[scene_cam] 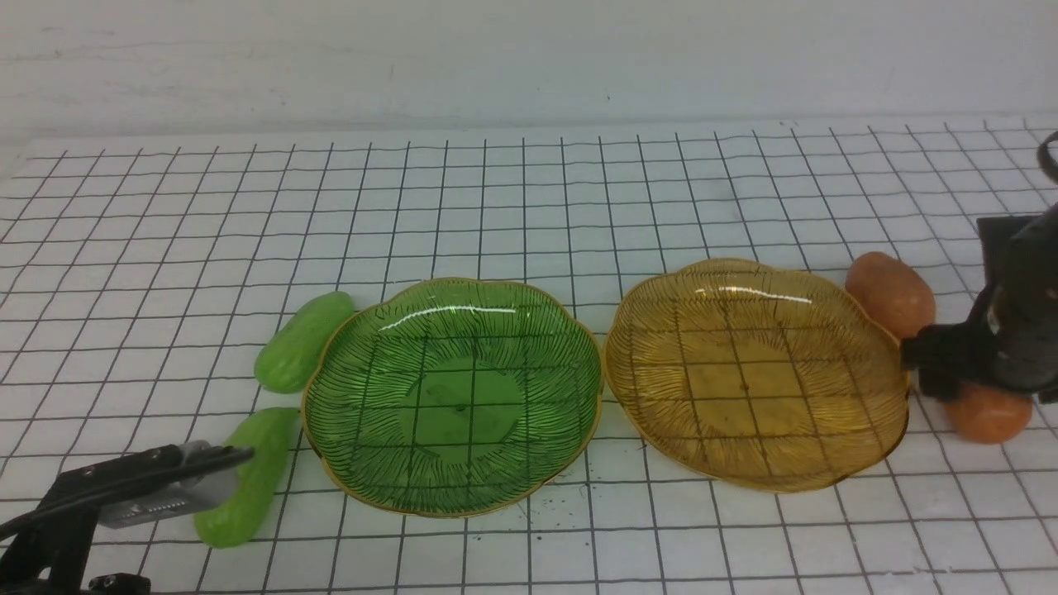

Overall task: Put different types of vegetables on the plate.
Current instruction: 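Put the potato onto the plate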

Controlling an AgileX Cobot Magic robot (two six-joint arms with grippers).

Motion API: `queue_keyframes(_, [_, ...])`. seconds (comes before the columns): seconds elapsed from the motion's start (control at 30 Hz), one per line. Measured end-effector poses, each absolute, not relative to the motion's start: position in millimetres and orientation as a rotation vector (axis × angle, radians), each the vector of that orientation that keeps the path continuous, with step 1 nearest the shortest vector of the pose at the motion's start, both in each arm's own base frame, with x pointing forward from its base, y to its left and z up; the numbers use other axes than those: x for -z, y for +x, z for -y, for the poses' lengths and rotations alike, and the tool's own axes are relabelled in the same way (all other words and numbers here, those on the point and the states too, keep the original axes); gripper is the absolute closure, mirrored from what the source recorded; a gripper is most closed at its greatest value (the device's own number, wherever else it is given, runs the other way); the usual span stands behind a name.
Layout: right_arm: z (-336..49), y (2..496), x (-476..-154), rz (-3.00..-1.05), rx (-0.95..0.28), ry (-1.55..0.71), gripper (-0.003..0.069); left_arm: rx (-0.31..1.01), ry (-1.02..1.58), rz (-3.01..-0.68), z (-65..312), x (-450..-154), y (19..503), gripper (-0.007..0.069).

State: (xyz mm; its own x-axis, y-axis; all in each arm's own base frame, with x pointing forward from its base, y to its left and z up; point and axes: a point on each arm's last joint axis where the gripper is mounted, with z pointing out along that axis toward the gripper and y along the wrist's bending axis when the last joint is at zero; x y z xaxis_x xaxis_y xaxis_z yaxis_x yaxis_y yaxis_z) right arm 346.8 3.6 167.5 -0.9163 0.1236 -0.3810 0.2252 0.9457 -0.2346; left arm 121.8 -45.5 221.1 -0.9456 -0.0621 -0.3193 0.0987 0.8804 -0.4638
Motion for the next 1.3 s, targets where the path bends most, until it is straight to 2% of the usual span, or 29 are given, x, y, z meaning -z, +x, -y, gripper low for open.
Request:
queue_keyframes(0.23, [-1,343,-162,-2.793,0.457,0.230,0.0155,0.692,0.024,-2.718,45,-221,122,0.0608])
queue_keyframes(0.3, [0,342,-164,-2.802,0.472,0.215,0.0155,0.692,0.024,-2.718,45,-221,122,0.0608])
queue_keyframes(0.47, [2,338,-201,-2.798,0.506,0.181,0.0155,0.692,0.024,-2.717,45,-221,122,0.0608])
queue_keyframes(0.53, [-1,334,-220,-2.813,0.456,0.160,0.0155,0.692,0.024,-2.717,45,-221,122,0.0608])
queue_keyframes(0.63, [-15,331,-241,-2.861,0.235,0.045,0.0155,0.692,0.024,-2.717,45,-221,122,0.0608])
queue_keyframes(0.7, [-28,332,-241,-2.860,0.031,0.007,0.0155,0.692,0.024,-2.717,45,-221,123,0.0608])
queue_keyframes(0.77, [-34,336,-238,-2.840,-0.065,-0.003,0.0155,0.691,0.023,-2.715,45,-221,123,0.0608])
queue_keyframes(0.87, [-42,343,-231,-2.813,-0.129,-0.016,0.0155,0.689,0.022,-2.713,45,-221,123,0.0608])
queue_keyframes(1.1, [-71,343,-221,-2.823,-0.161,-0.126,0.0155,0.688,0.021,-2.711,45,-221,123,0.0608])
queue_keyframes(1.17, [-79,342,-221,-2.816,-0.168,-0.157,0.0124,0.688,0.021,-2.711,45,-221,123,0.0608])
queue_keyframes(1.3, [-82,341,-221,-2.813,-0.155,-0.182,0.0002,0.688,0.021,-2.711,45,-221,123,0.0608])
